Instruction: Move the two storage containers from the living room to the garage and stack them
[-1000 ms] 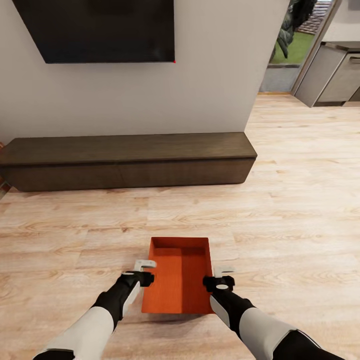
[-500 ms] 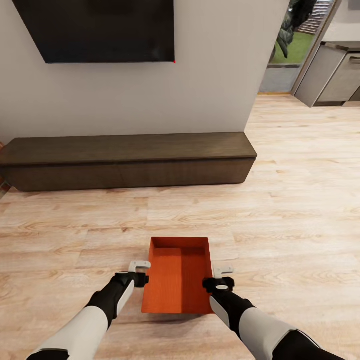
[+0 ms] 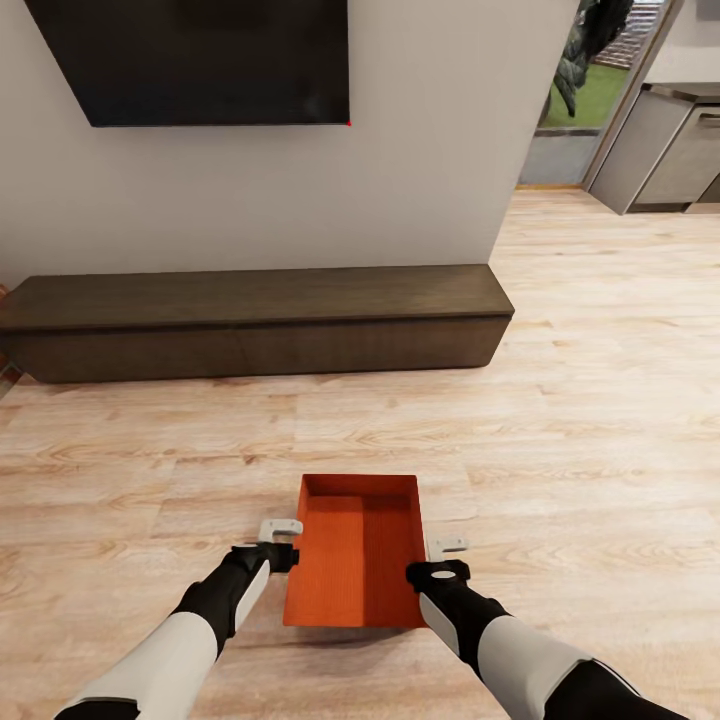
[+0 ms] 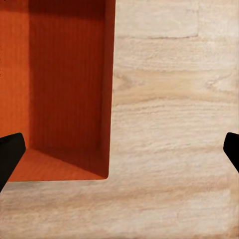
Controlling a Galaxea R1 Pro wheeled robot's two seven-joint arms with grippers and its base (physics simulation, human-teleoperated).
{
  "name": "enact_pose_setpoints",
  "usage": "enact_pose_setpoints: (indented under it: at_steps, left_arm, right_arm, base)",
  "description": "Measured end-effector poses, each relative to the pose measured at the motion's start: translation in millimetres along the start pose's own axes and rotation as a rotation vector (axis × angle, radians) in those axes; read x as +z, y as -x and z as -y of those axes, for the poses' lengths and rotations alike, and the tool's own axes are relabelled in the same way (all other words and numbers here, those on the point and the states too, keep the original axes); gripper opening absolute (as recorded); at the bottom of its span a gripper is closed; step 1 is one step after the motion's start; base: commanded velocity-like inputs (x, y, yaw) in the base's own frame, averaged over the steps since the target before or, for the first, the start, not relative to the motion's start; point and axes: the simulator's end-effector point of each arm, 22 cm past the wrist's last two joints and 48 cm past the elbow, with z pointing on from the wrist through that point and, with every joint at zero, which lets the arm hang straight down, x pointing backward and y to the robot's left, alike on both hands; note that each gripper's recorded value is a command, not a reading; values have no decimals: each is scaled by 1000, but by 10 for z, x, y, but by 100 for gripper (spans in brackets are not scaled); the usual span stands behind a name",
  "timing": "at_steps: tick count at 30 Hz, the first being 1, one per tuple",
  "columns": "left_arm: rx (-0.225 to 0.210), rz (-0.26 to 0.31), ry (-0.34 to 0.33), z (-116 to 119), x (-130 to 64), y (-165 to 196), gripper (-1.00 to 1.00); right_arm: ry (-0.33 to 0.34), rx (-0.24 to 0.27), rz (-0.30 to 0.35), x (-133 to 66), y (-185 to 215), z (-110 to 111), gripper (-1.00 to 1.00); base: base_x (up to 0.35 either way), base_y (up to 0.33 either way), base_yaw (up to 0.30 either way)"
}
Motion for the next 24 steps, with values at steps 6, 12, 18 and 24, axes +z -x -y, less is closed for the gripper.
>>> enact_pose_setpoints:
  at_steps: [6, 12, 18, 24]
  left_arm:
    - [-1, -2, -10, 76, 4, -32, 100]
    - [0, 9, -13, 106, -8, 21, 100]
    - [2, 11, -32, 298, -33, 40, 100]
    - [-1, 5, -40, 345, -55, 72, 100]
  right_arm:
    - [0, 0, 1, 1, 1, 2, 100]
    - [0, 1, 1, 0, 3, 1, 100]
    - [-1, 1, 2, 2, 3, 8, 100]
    - [-1, 3, 6, 1, 12, 6, 100]
  base:
    - [0, 0, 0]
    - [0, 0, 0]
    - [0, 0, 0]
    - [0, 0, 0]
